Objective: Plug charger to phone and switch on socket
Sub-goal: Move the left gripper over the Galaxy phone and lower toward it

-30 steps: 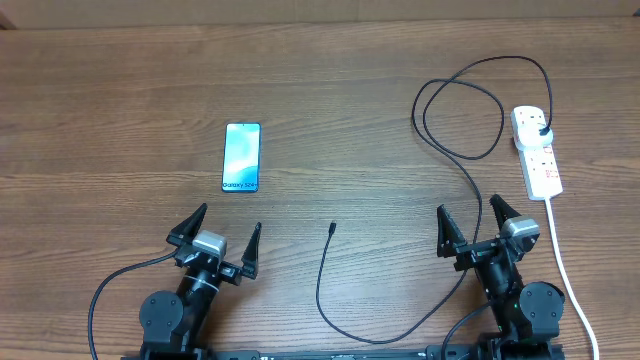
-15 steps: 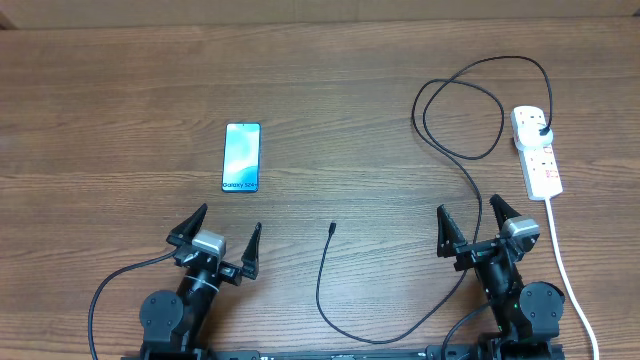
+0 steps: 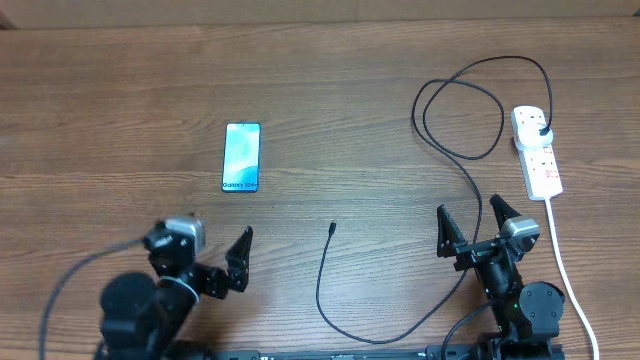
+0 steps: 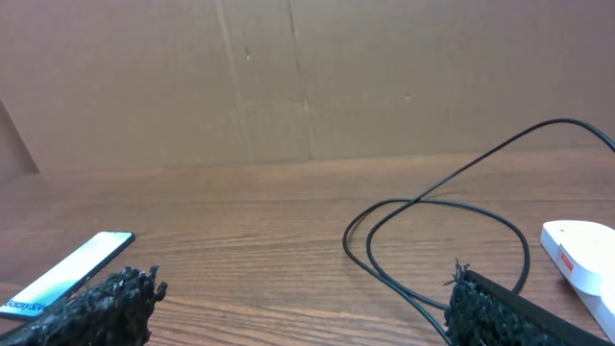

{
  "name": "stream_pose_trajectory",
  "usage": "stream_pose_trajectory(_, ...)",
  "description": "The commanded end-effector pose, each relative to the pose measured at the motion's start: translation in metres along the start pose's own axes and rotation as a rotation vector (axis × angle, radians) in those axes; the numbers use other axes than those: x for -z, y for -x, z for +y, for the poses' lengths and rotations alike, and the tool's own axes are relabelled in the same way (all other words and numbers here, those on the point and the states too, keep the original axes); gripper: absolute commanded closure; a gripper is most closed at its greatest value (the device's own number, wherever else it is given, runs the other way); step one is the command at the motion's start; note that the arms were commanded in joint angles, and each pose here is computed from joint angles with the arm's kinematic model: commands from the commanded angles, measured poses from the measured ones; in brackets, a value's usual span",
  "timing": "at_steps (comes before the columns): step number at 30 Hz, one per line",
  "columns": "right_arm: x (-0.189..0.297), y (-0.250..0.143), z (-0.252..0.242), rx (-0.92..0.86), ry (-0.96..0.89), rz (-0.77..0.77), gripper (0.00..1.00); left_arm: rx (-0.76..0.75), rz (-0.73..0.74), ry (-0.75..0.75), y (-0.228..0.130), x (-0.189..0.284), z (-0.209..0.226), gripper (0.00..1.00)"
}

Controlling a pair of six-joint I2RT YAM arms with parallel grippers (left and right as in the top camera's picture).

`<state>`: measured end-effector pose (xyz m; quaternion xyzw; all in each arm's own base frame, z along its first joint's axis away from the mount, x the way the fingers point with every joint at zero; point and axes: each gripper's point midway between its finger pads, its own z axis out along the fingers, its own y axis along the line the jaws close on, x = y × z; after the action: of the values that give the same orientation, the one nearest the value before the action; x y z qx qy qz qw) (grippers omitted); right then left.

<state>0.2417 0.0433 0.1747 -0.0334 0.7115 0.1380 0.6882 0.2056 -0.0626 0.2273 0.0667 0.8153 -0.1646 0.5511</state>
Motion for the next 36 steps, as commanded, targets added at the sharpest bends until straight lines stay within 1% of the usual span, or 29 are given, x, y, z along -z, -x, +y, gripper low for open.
stream_pose_trajectory(1,-0.001,-0.004,0.0,-0.001,-0.002,0.008,0.0,0.049,0.105,0.008,0.051,0.006,-0.007,0.0)
stream_pose_trajectory(4,-0.001,-0.004,0.0,-0.001,-0.002,0.008,0.0,0.073,0.225,-0.045,0.071,0.001,-0.019,0.01)
stream_pose_trajectory(7,-0.001,-0.004,0.0,-0.001,-0.002,0.008,0.0,0.065,0.331,-0.092,0.088,-0.009,-0.026,0.0)
stream_pose_trajectory(10,-0.001,-0.004,0.0,-0.001,-0.002,0.008,0.0,0.072,0.42,-0.099,0.104,-0.021,-0.025,0.0)
stream_pose_trajectory(14,-0.001,-0.004,0.0,-0.001,-0.002,0.008,0.0,0.112,0.531,-0.089,0.116,-0.045,-0.019,0.0)
stream_pose_trajectory(18,-0.001,-0.004,0.0,-0.001,-0.002,0.008,0.0,0.132,0.586,-0.077,0.115,-0.086,-0.006,0.0)
stream_pose_trajectory(19,-0.001,-0.004,0.0,-0.001,-0.002,0.008,0.0,0.139,0.607,-0.075,0.109,-0.103,0.0,0.0)
stream_pose_trajectory(24,-0.001,-0.004,0.0,-0.001,-0.002,0.008,0.0,0.215,0.734,-0.104,0.076,-0.138,0.006,0.01)
stream_pose_trajectory(25,-0.001,-0.004,0.0,-0.001,-0.002,0.008,0.0,0.23,0.765,-0.11,0.068,-0.144,0.007,0.18)
stream_pose_trajectory(26,-0.001,-0.004,0.0,-0.001,-0.002,0.008,0.0,0.246,0.796,-0.114,0.059,-0.15,0.009,0.44)
stream_pose_trajectory(27,-0.001,-0.004,0.0,-0.001,-0.002,0.008,0.0,0.26,0.825,-0.115,0.051,-0.156,0.011,0.75)
stream_pose_trajectory(28,-0.001,-0.004,0.0,-0.001,-0.002,0.008,0.0,0.277,0.86,-0.112,0.041,-0.161,0.013,0.94)
stream_pose_trajectory(29,-0.001,-0.004,0.0,-0.001,-0.002,0.008,0.0,0.297,0.892,-0.106,0.033,-0.164,0.015,0.96)
stream_pose_trajectory(33,-0.001,-0.004,0.0,-0.001,-0.002,0.008,0.0,0.364,1.007,-0.079,0.0,-0.178,0.023,0.96)
stream_pose_trajectory(36,-0.001,-0.004,0.0,-0.001,-0.002,0.008,0.0,0.375,1.044,-0.068,-0.018,-0.193,0.03,0.96)
